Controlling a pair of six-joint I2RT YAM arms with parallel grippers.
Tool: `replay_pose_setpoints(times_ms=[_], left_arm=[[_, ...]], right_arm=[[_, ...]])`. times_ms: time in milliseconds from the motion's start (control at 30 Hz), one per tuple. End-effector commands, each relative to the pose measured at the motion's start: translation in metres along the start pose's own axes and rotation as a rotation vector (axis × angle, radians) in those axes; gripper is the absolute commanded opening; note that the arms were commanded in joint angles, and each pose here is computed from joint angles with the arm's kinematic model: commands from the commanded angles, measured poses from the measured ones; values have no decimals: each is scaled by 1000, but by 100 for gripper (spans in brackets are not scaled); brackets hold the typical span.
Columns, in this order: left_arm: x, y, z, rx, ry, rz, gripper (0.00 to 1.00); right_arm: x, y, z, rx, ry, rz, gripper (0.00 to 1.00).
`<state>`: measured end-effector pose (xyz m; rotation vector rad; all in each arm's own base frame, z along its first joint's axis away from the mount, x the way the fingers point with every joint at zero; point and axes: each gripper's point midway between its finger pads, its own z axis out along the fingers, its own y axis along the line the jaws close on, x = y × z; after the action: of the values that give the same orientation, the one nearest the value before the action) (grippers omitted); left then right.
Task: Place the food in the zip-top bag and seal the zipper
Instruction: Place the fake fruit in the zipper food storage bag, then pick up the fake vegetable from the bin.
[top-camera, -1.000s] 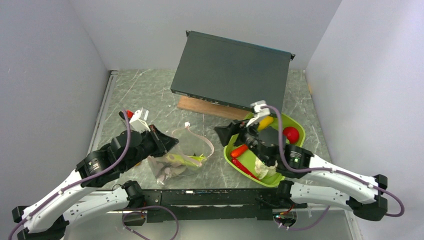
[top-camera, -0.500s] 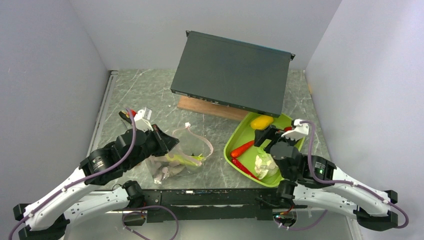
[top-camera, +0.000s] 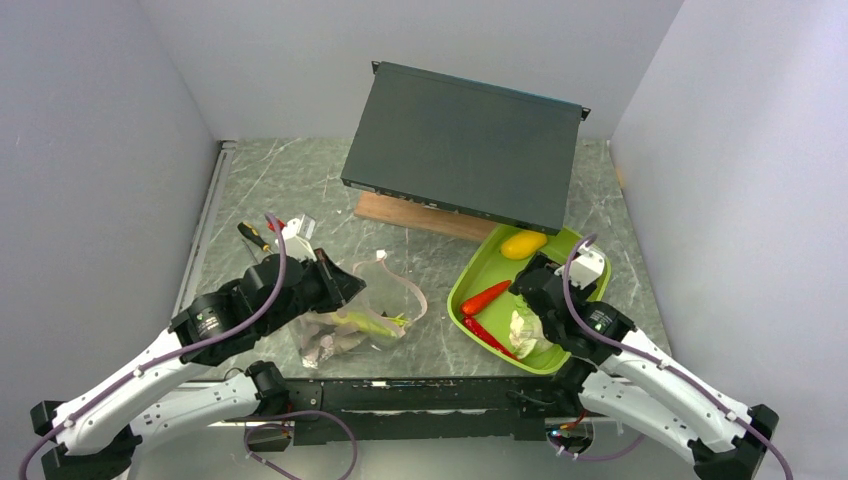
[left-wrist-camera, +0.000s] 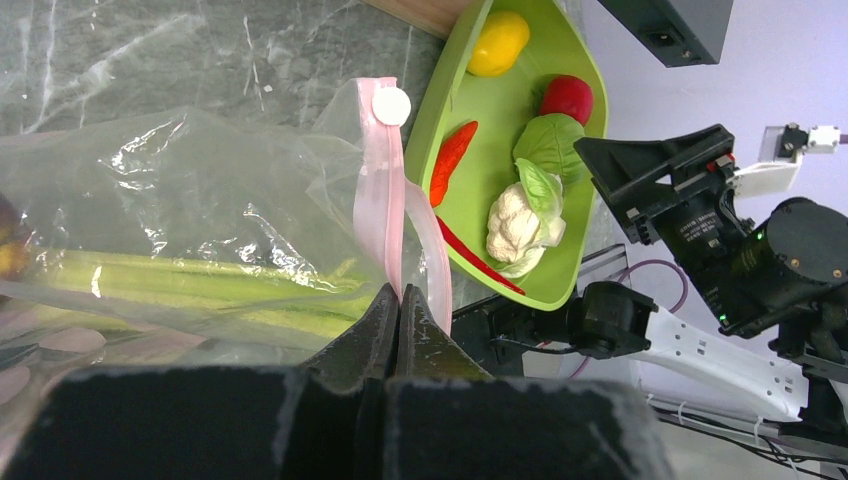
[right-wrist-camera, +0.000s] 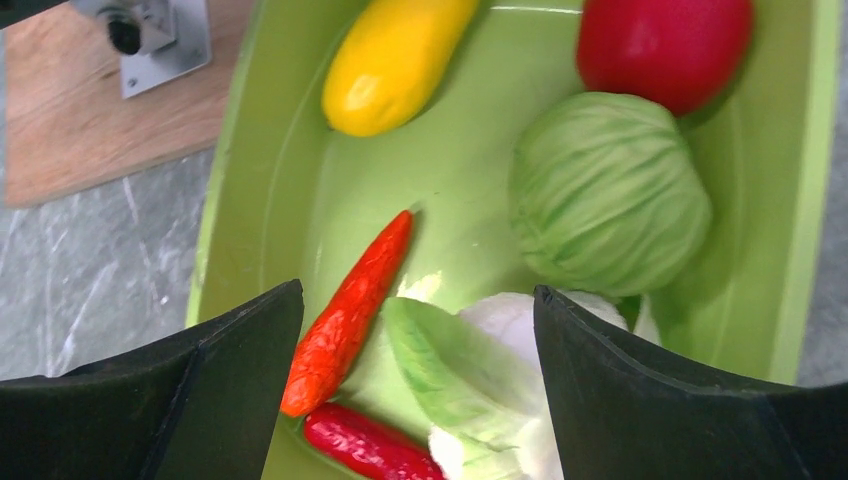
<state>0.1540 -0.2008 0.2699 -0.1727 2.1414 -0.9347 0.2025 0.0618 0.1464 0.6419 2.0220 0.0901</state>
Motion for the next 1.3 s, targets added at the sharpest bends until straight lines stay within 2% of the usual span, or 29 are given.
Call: replay_pose_setpoints(times_ms=[0,167,367,533,667,1067,1167,1267], left_arm=[[-5,-9,-2,45,-22,-23,0],[-5,-9,-2,46,-21,-22,0],[-6,-8,-5,38,-22,-12,0],[-7,-8,-6,40,-23,-8,0],[-8,-9,-8,37,-23,-2,0],[-7,-7,-7,38,-25,-9,0],[-7,-7,-7,34,-21,-7,0],[-7,-6,-8,33,-23,-9,0]], right_arm=[[-4,31,2,-95,23,-7,86],[-20,-14,15,143,-54,35,86],[-32,-44,30,233,-65,135,86],[-31,-66,50,319,-13,185,89],[-26,-75,61,351,11,169,98],[16,-68,82,302,178,132,99],[14,-72,81,327,174,128,97],[1,-68,77,304,136,124,88]])
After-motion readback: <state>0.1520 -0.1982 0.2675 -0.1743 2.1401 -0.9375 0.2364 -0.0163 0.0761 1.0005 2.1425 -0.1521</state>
